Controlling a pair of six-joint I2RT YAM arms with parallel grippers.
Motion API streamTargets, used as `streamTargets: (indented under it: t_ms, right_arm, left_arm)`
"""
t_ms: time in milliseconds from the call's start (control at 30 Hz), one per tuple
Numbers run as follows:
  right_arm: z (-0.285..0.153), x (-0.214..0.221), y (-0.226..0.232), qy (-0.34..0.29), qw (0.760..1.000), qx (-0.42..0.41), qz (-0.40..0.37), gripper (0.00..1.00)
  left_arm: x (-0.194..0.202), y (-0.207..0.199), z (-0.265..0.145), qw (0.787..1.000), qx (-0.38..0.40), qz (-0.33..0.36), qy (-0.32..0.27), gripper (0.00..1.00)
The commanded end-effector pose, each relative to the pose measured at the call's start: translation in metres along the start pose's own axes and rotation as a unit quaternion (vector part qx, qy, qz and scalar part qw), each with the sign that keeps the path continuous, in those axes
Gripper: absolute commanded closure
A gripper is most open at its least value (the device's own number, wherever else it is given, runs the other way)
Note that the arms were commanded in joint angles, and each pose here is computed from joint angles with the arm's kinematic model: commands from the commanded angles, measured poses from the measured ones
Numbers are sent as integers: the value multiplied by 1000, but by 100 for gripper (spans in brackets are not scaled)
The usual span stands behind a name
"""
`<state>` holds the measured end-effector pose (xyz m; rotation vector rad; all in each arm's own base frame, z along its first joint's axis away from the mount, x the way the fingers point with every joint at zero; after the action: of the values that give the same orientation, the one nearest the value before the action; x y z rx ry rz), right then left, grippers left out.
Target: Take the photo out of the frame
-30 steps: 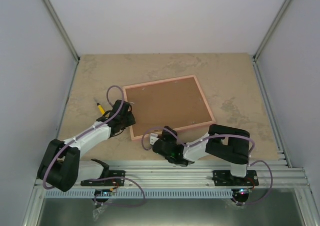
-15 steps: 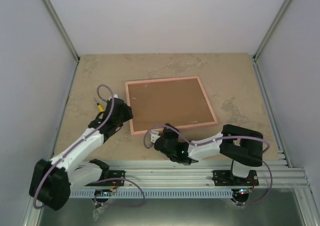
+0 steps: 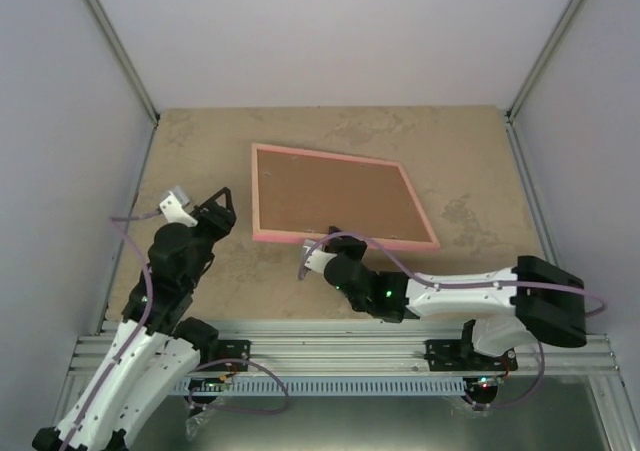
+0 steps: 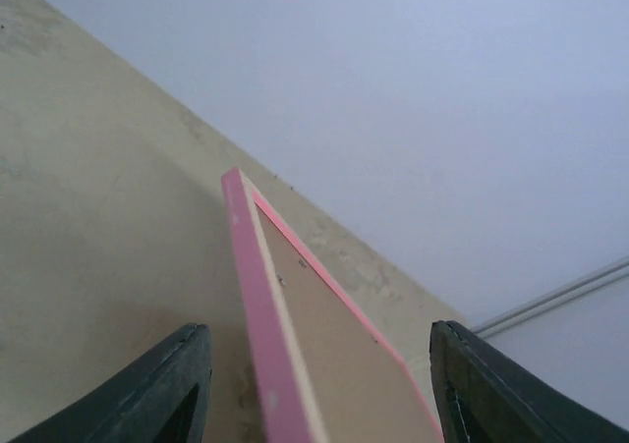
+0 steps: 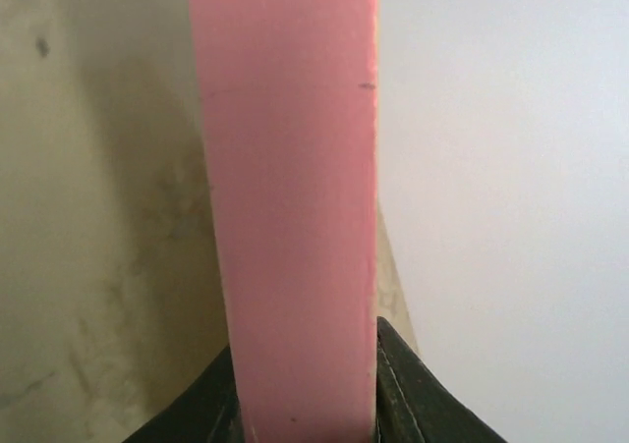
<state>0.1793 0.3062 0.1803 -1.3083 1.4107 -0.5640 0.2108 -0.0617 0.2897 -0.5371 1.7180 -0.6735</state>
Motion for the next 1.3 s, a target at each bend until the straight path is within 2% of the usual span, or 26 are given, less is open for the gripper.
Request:
streamTargets:
  t_ms: [0,233,367,533,700,800,833,900,1133,1267]
  right_arm:
    - [-24,-48,-74,-114,979,43,165,99]
    - [-51,-76,-127,-211,942,37,258,99]
    - [-62,-84,-158,-265,904,15,335,100]
    - [-65,-82,-195,-297,855,-2,426,99]
    - [-58,-55,-224,-318,779,-27,540,99]
    - [-43,-27,-229,-292,734,-35,612,99]
    - [-38,-19,-228,-287,710,-54,640,99]
    - [-26,1,-225,-272,678,-76,679,99]
    - [11,74,-185,-175,563,-133,797,100]
    - [21,126,-147,-116,484,-128,858,100]
  left_arm:
    - [-8,7,-14,999,-7,-18,-30,37]
    - [-9,13,-24,998,0,-37,-47,34]
    - [-9,13,-26,998,2,-41,-50,33]
    - [-7,14,-24,998,6,-43,-46,33]
    - [-3,13,-20,998,9,-42,-37,34]
    - [0,13,-17,999,9,-41,-30,34]
    - [1,13,-16,999,9,-41,-28,34]
    - [3,13,-14,999,9,-41,-24,34]
    - [8,14,-9,999,9,-43,-14,34]
    - [11,14,-7,999,10,-44,-9,34]
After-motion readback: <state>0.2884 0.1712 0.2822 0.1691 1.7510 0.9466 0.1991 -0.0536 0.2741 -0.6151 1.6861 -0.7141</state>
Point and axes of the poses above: each gripper's point midway between its finger pads, its own z axis out along the fingers, its own y axis along the line the jaws close on, x = y × z, the point moved 5 cm from there along -z, back along the fingers
